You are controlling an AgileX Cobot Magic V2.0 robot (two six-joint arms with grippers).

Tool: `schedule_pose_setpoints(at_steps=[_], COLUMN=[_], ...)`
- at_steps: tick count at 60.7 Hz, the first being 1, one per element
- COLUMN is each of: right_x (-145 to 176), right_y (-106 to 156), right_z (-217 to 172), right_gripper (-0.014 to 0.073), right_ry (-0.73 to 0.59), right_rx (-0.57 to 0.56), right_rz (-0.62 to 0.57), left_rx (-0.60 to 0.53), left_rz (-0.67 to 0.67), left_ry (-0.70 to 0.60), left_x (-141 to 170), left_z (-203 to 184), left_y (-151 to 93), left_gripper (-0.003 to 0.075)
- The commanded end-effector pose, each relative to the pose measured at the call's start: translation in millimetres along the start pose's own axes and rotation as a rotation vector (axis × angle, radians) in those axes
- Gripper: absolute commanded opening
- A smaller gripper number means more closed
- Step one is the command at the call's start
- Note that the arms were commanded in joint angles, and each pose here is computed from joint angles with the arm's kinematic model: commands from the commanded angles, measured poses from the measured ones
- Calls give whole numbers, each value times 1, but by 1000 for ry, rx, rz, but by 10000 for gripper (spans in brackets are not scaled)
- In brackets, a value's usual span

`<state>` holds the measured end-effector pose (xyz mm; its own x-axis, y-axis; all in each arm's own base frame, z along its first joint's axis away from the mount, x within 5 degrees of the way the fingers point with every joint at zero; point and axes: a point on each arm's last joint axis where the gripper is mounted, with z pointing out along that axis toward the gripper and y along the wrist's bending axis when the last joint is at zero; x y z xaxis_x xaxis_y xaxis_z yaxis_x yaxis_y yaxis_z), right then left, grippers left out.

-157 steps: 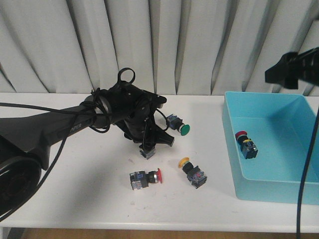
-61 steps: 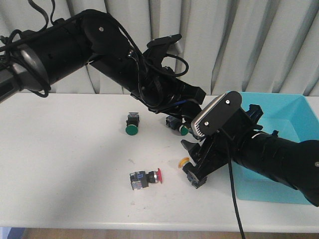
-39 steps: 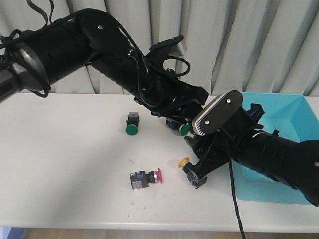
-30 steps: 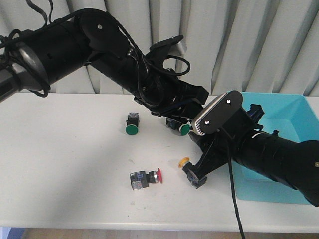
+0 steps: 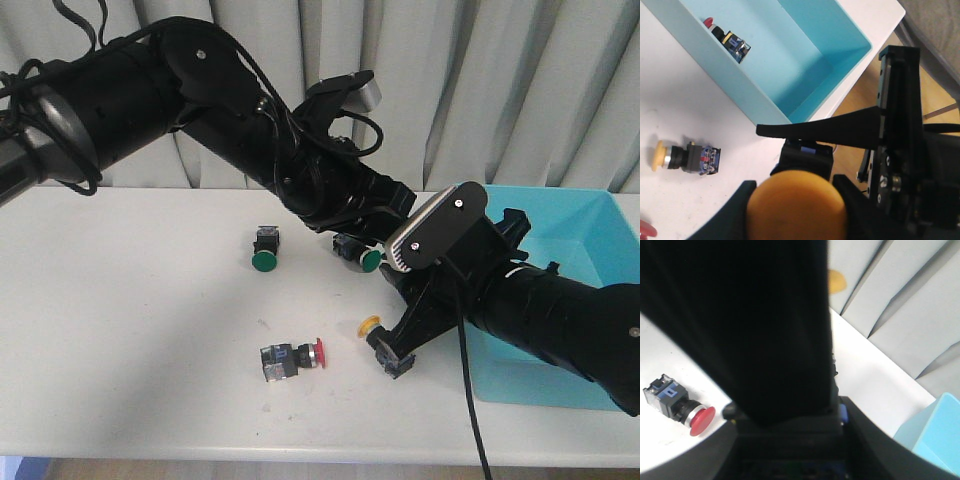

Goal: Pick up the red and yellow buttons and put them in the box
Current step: 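Lower the yellow button into the blue box and open the right gripper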

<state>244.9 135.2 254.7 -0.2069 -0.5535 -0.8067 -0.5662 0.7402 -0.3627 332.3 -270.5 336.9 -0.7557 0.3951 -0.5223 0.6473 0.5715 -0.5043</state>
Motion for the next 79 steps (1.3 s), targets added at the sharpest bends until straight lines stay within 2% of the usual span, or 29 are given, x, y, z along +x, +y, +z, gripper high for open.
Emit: schedule_pose_setpoints(at_steps=[1, 13, 19, 26, 32, 39, 46, 54, 63, 64, 79], right_x=[-13, -13, -14, -17, -20, -19, -10, 9, 54, 114, 144], right_y=[-10, -12, -17, -24, -34, -59, -91, -126, -158, -164, -166], right_z=[-7, -8, -9, -15, -24, -33, -39, -43, -30, 19, 60], right_gripper=[-8, -8, -8, -8, -6, -6, -4, -3, -1, 5, 22], right_ry=[-59, -61, -70, -93, -111, -106, -69, -11, 100, 318, 415], right_rx=[69, 88, 134, 205, 260, 345, 444, 519, 554, 509, 474], right_rz=[14, 37, 68, 99, 121, 218, 331, 451, 618, 671, 724], left_rx=[-33, -59, -84, -217, -403, -649, -897, -1088, -1122, -1079, -1072], left_rz=[137, 155, 184, 277, 348, 370, 378, 364, 342, 310, 304], left_ry=[-83, -64, -77, -88, -120, -193, -276, -317, -310, -313, -302], left_x=[-7, -5, -6, -10, -15, -19, -17, -14, -12, -13, -13], left_z=[-29, -31, -40, -61, -93, -134, -176, -204, -207, -199, -197], left_y=[-17, -16, -20, -22, -24, -26, -28, -27, -25, -24, -23], left_gripper=[334, 502, 519, 504, 456, 356, 200, -6, -7, -8, -8])
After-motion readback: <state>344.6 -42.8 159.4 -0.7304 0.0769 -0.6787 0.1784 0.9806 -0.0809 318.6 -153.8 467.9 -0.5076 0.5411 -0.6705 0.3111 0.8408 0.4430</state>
